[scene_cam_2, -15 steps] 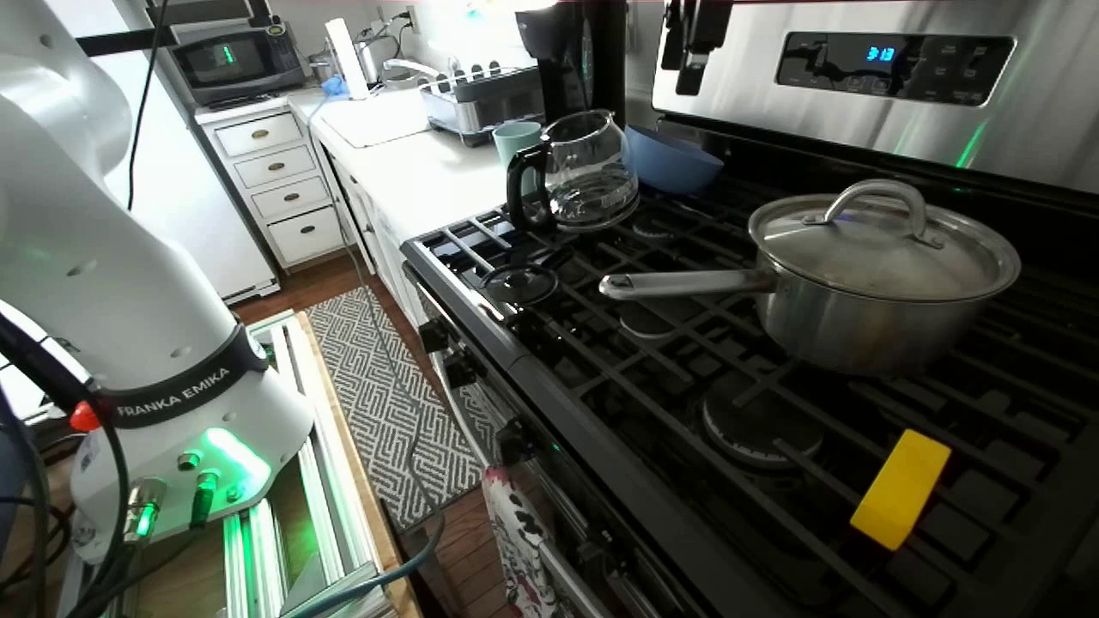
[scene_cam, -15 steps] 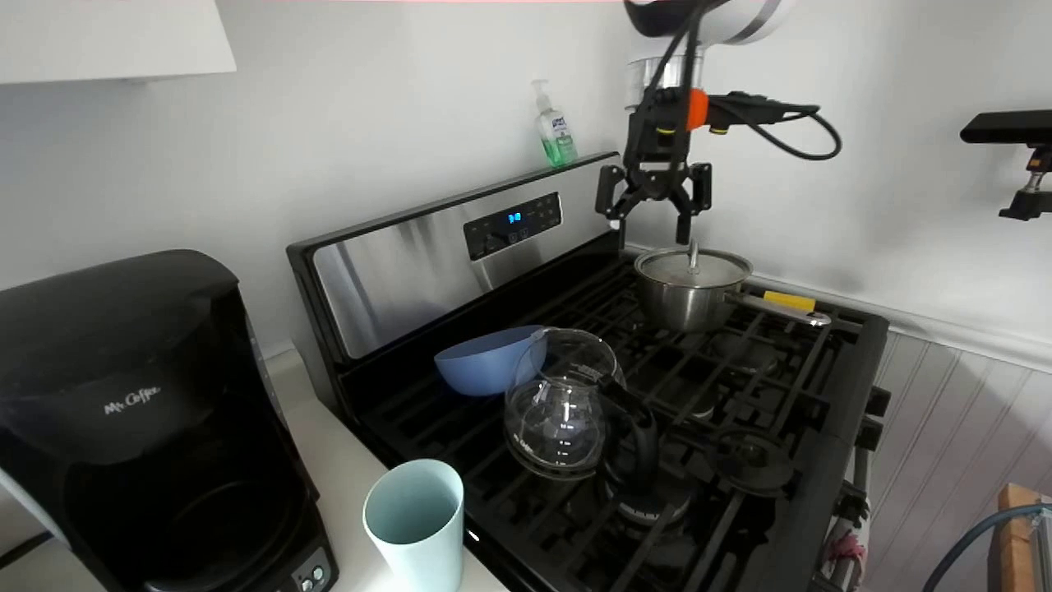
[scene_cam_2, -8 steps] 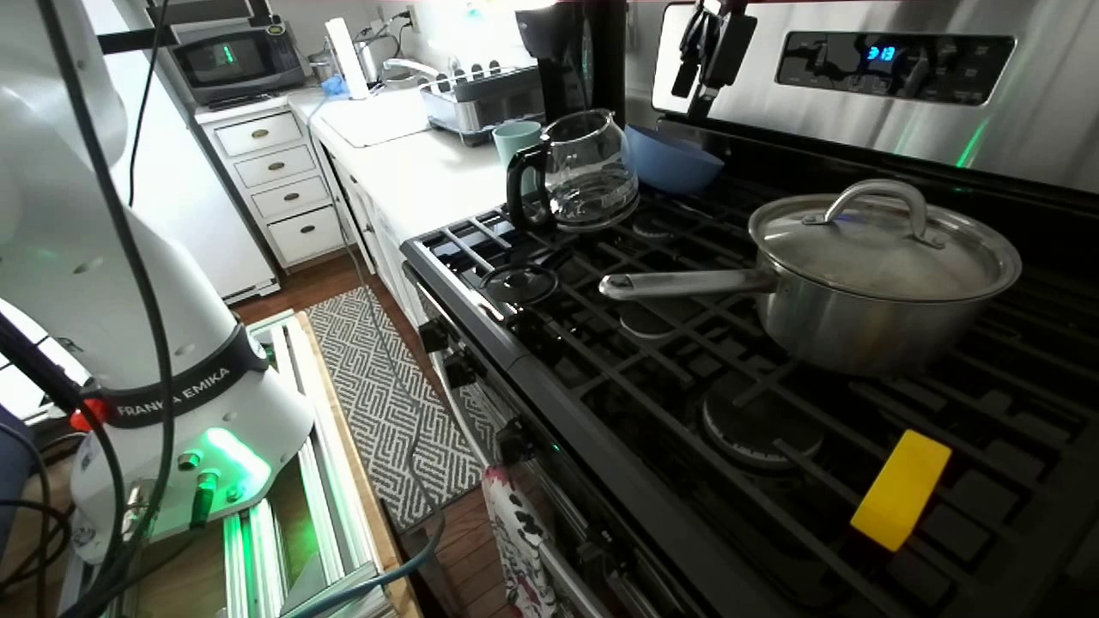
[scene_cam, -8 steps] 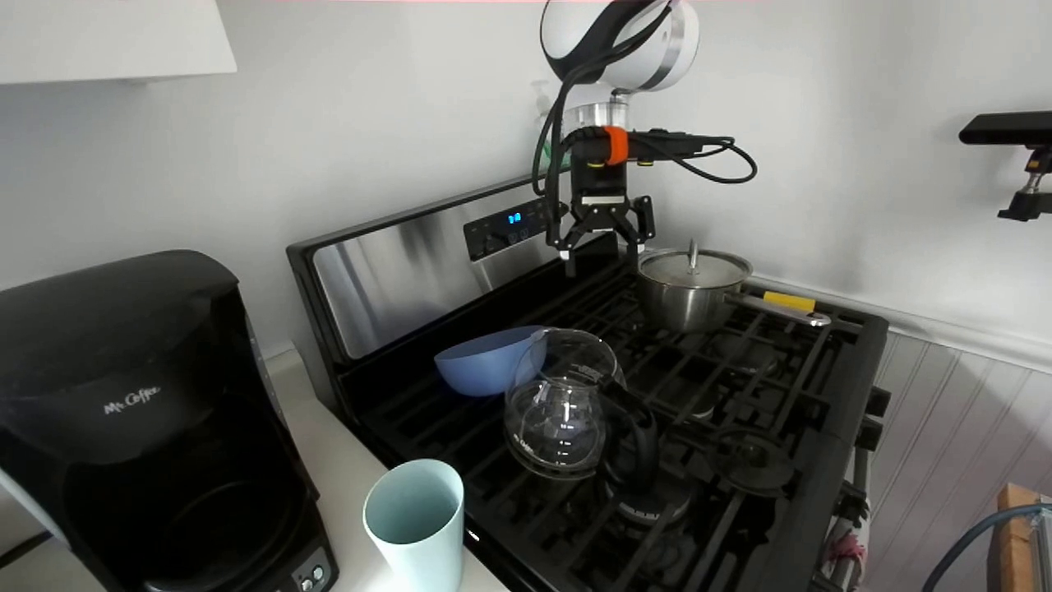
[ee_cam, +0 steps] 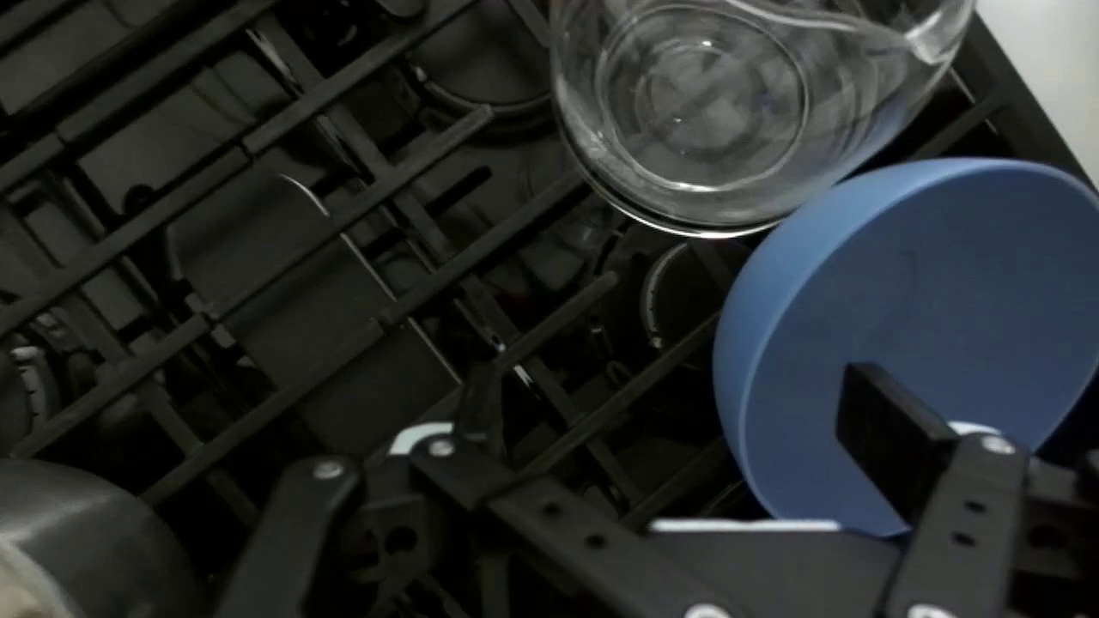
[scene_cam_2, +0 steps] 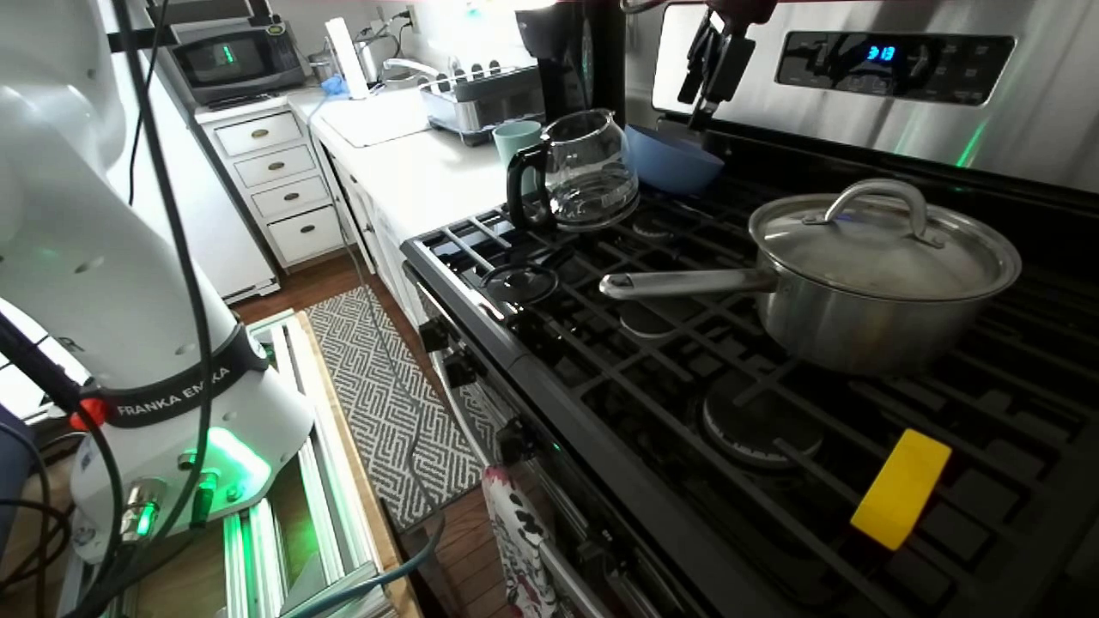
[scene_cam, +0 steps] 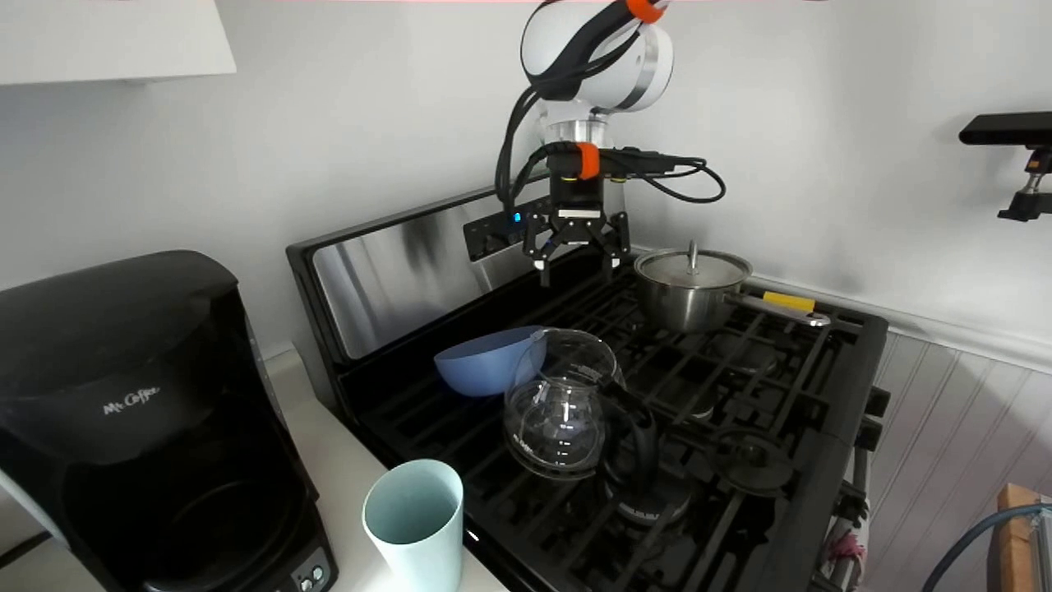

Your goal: Move the purple bowl to the right

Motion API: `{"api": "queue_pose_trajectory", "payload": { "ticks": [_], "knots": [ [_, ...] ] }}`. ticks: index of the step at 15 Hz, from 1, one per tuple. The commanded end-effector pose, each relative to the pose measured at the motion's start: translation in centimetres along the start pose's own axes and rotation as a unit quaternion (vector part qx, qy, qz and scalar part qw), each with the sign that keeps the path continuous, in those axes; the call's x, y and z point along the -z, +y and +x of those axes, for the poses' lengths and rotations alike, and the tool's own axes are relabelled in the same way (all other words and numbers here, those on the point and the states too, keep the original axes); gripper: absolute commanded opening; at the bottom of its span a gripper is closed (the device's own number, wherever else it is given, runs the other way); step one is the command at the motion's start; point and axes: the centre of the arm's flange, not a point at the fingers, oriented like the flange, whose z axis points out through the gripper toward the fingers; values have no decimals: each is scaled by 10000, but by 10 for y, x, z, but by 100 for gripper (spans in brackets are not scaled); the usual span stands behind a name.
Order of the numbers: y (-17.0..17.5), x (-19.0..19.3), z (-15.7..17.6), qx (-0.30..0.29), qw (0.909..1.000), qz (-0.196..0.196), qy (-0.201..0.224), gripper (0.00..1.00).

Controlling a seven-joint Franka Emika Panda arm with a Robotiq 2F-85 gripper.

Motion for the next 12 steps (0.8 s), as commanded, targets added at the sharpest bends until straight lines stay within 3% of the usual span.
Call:
{"api": "queue_pose_trajectory", "payload": {
  "ticks": [1,12],
  "knots": [
    [-47,-22,48,-239,9994,231,-98,100],
    [-112,-82,84,-629,9977,224,121,100]
  ]
}}
